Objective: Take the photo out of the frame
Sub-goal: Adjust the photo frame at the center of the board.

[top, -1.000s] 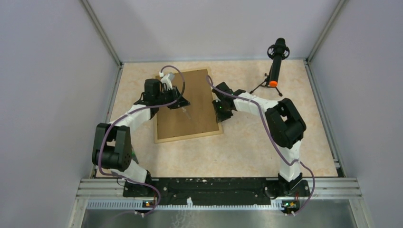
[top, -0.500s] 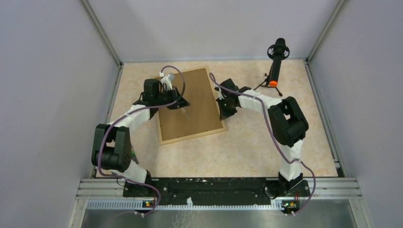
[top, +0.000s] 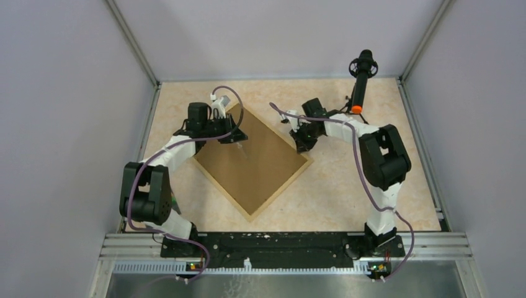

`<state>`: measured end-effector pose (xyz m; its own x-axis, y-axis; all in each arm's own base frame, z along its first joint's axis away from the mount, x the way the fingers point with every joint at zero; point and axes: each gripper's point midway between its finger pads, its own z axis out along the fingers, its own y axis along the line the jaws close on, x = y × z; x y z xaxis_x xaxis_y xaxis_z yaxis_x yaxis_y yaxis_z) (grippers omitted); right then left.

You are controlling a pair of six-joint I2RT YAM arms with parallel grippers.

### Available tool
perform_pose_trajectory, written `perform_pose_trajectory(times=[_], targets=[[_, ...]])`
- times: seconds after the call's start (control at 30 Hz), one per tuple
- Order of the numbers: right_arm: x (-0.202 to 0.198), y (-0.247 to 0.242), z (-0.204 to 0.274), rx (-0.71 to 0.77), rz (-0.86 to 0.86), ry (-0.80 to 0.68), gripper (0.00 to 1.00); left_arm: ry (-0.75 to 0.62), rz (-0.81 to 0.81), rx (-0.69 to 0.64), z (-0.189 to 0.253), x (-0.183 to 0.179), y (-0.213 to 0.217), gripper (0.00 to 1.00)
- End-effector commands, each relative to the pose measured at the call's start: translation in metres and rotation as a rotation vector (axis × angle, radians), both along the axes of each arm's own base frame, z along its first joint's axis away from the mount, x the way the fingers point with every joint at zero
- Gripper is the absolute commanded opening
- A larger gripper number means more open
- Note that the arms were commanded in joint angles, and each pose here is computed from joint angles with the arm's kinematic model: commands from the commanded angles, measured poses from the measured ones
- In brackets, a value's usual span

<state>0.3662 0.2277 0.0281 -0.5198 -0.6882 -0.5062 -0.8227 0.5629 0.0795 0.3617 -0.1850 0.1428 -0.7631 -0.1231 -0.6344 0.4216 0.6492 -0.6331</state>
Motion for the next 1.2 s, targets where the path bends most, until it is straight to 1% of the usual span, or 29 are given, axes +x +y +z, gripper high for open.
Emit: perform_pose_trajectory(times=[0.0,0.1,0.2,0.37,0.5,0.6,0.7,0.73,0.77,0.8,0.83,0.87,0.9,0.93,1.03,1.1,1.17], targets=[[-0.013,-0.066,-0.032,-0.160,0.269,0.025,0.00,-0.105,-0.023,0.009,0.029,0.005,0.002,0.00],[0.010,-0.072,-0.032,-0.159,0.336,-0.015,0.00,-0.100,-0.030,0.007,0.029,0.002,0.002,0.00],[0.035,-0.062,-0.030,-0.129,0.416,-0.056,0.00,-0.088,-0.036,0.000,0.026,0.000,0.001,0.00],[0.066,-0.035,-0.019,-0.048,0.537,-0.095,0.00,-0.073,-0.045,-0.012,0.025,0.001,-0.002,0.00],[0.077,-0.024,-0.014,-0.021,0.636,-0.119,0.00,-0.059,-0.049,-0.014,0.022,-0.001,-0.003,0.00],[0.076,-0.022,-0.016,-0.030,0.704,-0.132,0.00,-0.043,-0.049,-0.021,0.019,-0.004,-0.004,0.00],[0.075,-0.014,-0.009,-0.023,0.728,-0.148,0.01,-0.039,-0.054,-0.035,0.018,-0.006,-0.007,0.00],[0.077,-0.010,-0.003,-0.012,0.712,-0.154,0.08,-0.038,-0.055,-0.041,0.018,-0.006,-0.008,0.00],[0.080,-0.006,0.004,0.002,0.674,-0.156,0.19,-0.040,-0.052,-0.047,0.019,-0.004,-0.009,0.00],[0.086,-0.001,0.014,0.021,0.629,-0.165,0.34,-0.038,-0.047,-0.057,0.020,-0.003,-0.009,0.00],[0.093,0.003,0.024,0.036,0.570,-0.169,0.46,-0.045,-0.043,-0.073,0.023,0.000,-0.011,0.00],[0.098,0.005,0.035,0.049,0.515,-0.170,0.53,-0.061,-0.039,-0.093,0.028,0.005,-0.013,0.00],[0.102,0.007,0.047,0.070,0.474,-0.171,0.58,-0.064,-0.031,-0.114,0.032,0.008,-0.015,0.00],[0.104,0.009,0.060,0.097,0.433,-0.174,0.60,-0.059,-0.019,-0.138,0.035,0.012,-0.017,0.00],[0.108,0.009,0.102,0.196,0.319,-0.187,0.62,-0.054,0.015,-0.196,0.044,0.024,-0.022,0.00],[0.104,0.013,0.133,0.276,0.250,-0.198,0.63,-0.048,0.038,-0.223,0.050,0.033,-0.026,0.00],[0.093,0.020,0.162,0.370,0.190,-0.197,0.66,-0.051,0.057,-0.253,0.059,0.040,-0.031,0.00]])
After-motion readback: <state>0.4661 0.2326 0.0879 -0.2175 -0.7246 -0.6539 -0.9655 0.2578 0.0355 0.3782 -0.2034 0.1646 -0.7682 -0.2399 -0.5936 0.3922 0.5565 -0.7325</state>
